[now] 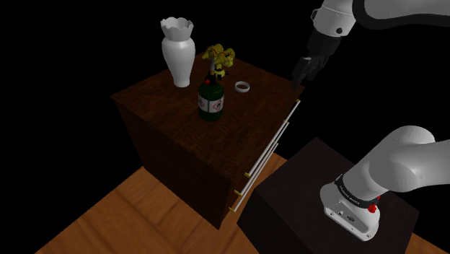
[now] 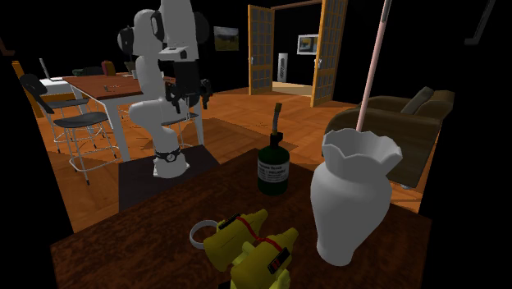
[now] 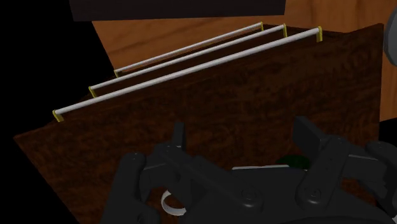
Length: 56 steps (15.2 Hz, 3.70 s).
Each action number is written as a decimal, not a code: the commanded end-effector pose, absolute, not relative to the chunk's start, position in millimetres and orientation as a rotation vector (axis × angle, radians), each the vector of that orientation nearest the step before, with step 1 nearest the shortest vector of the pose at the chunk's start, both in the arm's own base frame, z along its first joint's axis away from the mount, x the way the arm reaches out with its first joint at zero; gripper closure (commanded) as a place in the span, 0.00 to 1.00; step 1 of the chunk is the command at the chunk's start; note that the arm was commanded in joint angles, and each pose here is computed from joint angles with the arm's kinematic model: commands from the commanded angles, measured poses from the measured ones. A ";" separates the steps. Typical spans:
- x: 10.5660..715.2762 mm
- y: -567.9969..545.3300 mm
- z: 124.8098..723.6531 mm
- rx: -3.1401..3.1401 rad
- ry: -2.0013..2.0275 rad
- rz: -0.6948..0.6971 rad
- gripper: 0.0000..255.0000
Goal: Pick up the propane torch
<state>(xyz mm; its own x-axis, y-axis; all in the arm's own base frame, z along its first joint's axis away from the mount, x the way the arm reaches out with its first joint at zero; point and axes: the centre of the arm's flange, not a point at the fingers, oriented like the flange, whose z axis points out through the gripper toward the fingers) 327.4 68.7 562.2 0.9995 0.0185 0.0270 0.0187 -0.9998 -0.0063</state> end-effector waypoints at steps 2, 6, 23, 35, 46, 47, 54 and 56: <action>346.0 93.8 553.0 -3.132 -0.012 -0.130 0.00; 374.6 128.0 542.0 -3.128 0.007 -0.240 0.00; 501.1 262.5 518.5 -3.070 0.087 -0.684 0.00; 500.6 262.3 478.1 -3.070 0.087 -0.684 1.00; 501.1 262.5 499.6 -3.070 0.087 -0.684 1.00; 501.1 262.5 504.9 -3.070 0.087 -0.684 1.00; 501.1 262.5 541.9 -3.070 0.087 -0.684 1.00; 501.1 262.5 552.4 -3.070 0.087 -0.684 1.00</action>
<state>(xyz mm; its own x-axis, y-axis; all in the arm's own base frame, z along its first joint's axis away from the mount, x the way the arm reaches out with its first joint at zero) 500.8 262.5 546.0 0.9047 -0.0527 0.4227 -0.0550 -0.9985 -0.0068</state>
